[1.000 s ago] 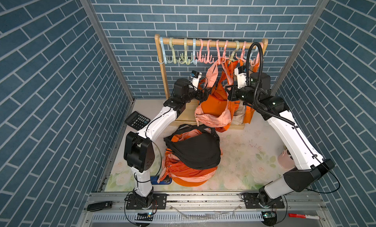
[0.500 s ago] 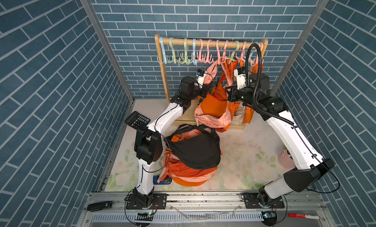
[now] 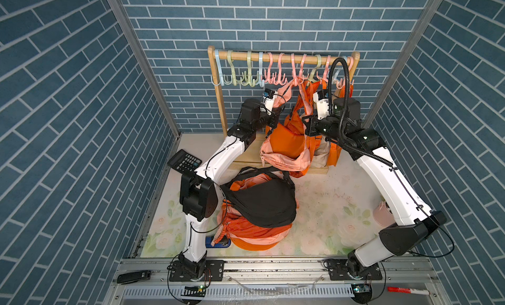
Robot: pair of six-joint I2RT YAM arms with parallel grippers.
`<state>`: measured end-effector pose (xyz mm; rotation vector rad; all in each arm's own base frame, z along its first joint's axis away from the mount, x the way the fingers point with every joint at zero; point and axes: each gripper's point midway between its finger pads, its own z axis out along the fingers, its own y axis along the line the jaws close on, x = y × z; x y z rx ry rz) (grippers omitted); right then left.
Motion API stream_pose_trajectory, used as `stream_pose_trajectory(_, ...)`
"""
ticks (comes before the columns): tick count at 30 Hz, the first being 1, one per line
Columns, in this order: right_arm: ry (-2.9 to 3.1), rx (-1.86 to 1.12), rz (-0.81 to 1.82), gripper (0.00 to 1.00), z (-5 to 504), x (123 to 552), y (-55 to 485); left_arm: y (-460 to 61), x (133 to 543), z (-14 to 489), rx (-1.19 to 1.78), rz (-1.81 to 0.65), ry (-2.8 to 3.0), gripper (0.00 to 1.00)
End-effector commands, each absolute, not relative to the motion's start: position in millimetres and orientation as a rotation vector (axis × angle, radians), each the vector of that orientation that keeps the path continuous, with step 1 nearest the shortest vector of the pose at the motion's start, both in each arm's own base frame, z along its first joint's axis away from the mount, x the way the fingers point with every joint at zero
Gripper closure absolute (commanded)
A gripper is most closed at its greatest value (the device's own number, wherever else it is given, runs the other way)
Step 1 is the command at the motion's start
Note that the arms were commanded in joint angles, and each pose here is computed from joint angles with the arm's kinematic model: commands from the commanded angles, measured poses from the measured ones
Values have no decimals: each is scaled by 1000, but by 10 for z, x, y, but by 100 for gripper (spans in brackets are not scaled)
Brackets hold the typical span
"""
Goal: Take the bag off the hook
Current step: Pick up the bag from the hook.
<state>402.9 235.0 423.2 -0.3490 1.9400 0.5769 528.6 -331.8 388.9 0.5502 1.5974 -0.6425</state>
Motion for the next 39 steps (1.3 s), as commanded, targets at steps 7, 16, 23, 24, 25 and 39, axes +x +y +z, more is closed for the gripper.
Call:
stream_pose_trajectory(7,1932,-307,585,100,4364,4461,2261,-3342,5319,4495,530,-643,1524,100)
stream_pose_trajectory(16,1916,-296,577,100,4485,4559,2201,-3298,5249,4682,538,-627,1495,100)
stream_pose_trajectory(23,1887,-290,584,100,4608,4389,2130,-3182,5013,4942,551,-618,1468,100)
stream_pose_trajectory(24,1880,-291,586,100,4635,4347,2116,-3164,4957,4987,553,-620,1462,100)
stream_pose_trajectory(25,1874,-290,588,100,4653,4313,2103,-3138,4913,5028,552,-620,1456,100)
stream_pose_trajectory(39,1788,-324,661,100,4904,3679,2027,-2809,4052,5392,584,-586,1407,100)
